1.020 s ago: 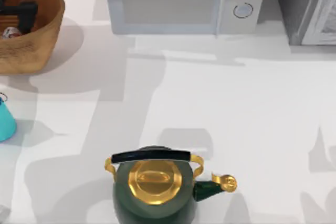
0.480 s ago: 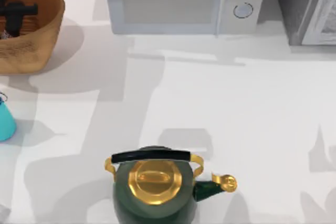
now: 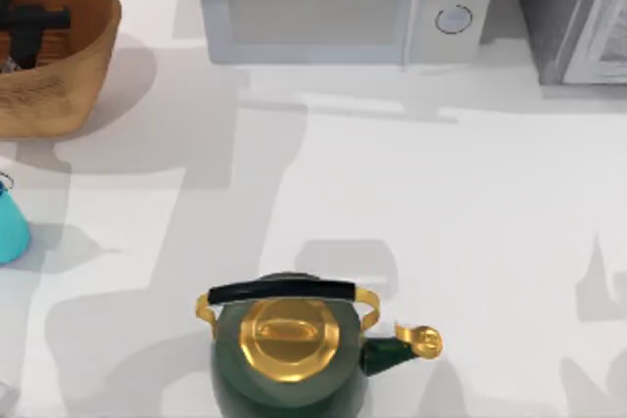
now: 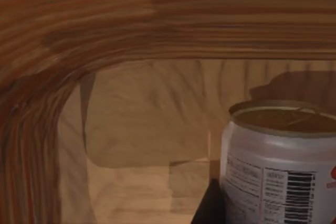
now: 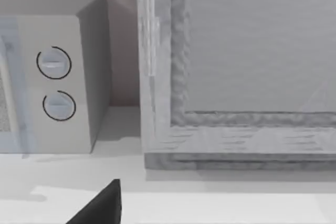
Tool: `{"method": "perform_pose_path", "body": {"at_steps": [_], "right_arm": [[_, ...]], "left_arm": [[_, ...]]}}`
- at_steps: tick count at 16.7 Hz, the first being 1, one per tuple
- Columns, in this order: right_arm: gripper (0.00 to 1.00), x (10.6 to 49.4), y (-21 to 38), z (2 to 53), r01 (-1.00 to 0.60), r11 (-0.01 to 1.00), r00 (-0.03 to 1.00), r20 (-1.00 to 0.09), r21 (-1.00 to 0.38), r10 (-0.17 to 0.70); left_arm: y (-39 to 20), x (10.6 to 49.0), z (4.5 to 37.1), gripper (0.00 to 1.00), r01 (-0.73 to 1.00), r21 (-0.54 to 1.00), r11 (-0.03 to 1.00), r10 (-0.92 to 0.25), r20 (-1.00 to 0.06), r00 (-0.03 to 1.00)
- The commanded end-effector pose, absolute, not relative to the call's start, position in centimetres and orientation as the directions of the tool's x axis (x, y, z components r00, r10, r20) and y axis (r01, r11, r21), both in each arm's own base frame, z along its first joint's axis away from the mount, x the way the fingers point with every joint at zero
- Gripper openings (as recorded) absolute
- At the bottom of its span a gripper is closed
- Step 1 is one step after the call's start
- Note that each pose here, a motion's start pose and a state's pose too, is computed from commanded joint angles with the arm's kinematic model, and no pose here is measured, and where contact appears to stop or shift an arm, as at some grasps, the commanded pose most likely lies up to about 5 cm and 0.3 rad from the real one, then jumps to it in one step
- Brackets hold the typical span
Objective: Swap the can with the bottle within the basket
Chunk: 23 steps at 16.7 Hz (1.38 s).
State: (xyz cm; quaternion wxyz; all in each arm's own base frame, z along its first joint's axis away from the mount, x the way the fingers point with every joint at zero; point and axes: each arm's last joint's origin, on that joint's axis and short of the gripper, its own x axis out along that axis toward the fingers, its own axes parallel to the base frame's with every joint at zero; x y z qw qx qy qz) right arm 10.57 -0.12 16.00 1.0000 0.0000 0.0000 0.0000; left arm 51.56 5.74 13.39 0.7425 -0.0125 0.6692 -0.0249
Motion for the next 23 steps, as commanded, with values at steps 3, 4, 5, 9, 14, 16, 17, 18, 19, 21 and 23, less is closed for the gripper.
{"method": "perform_pose_path", "body": {"at_steps": [3, 4, 5, 9, 14, 16, 17, 18, 19, 21, 23], "right_arm": [[1.0, 10.6, -0.1, 16.0, 0.0, 1.0, 1.0, 0.0, 0.0, 0.0], [1.0, 10.6, -0.1, 16.0, 0.0, 1.0, 1.0, 0.0, 0.0, 0.0], [1.0, 10.6, -0.1, 16.0, 0.0, 1.0, 1.0, 0.0, 0.0, 0.0], [1.0, 10.6, -0.1, 16.0, 0.0, 1.0, 1.0, 0.0, 0.0, 0.0], [1.0, 10.6, -0.1, 16.0, 0.0, 1.0, 1.0, 0.0, 0.0, 0.0], [1.0, 10.6, -0.1, 16.0, 0.0, 1.0, 1.0, 0.0, 0.0, 0.0], [1.0, 10.6, -0.1, 16.0, 0.0, 1.0, 1.0, 0.0, 0.0, 0.0], [1.0, 10.6, -0.1, 16.0, 0.0, 1.0, 1.0, 0.0, 0.0, 0.0], [1.0, 10.6, -0.1, 16.0, 0.0, 1.0, 1.0, 0.0, 0.0, 0.0], [1.0, 10.6, -0.1, 16.0, 0.0, 1.0, 1.0, 0.0, 0.0, 0.0], [1.0, 10.6, -0.1, 16.0, 0.0, 1.0, 1.0, 0.0, 0.0, 0.0]], "left_arm": [[5.7, 51.1, 16.7, 0.0, 0.005, -0.037, 0.999, -0.037, -0.986, 0.16], [5.7, 51.1, 17.0, 0.0, 0.005, -0.038, 0.999, -0.039, -0.985, 0.167], [5.6, 51.2, 17.5, 0.0, 0.006, -0.041, 0.999, -0.041, -0.982, 0.182], [4.1, 51.5, 22.6, 0.0, 0.032, -0.062, 0.998, -0.069, -0.948, 0.312], [0.9, 48.2, 33.6, 0.0, 0.111, -0.094, 0.989, -0.138, -0.839, 0.526], [-0.3, 44.8, 37.5, 0.0, 0.146, -0.102, 0.984, -0.169, -0.787, 0.594], [-0.8, 42.7, 38.9, 0.0, 0.161, -0.105, 0.981, -0.184, -0.761, 0.622], [-1.2, 40.4, 40.0, 0.0, 0.175, -0.107, 0.979, -0.196, -0.736, 0.648], [-1.5, 37.9, 40.7, 0.0, 0.187, -0.108, 0.976, -0.207, -0.711, 0.672], [-1.8, 32.6, 40.9, 0.0, 0.204, -0.105, 0.973, -0.222, -0.661, 0.717], [-1.9, 27.2, 39.3, 0.0, 0.212, -0.098, 0.972, -0.227, -0.608, 0.761]]}}
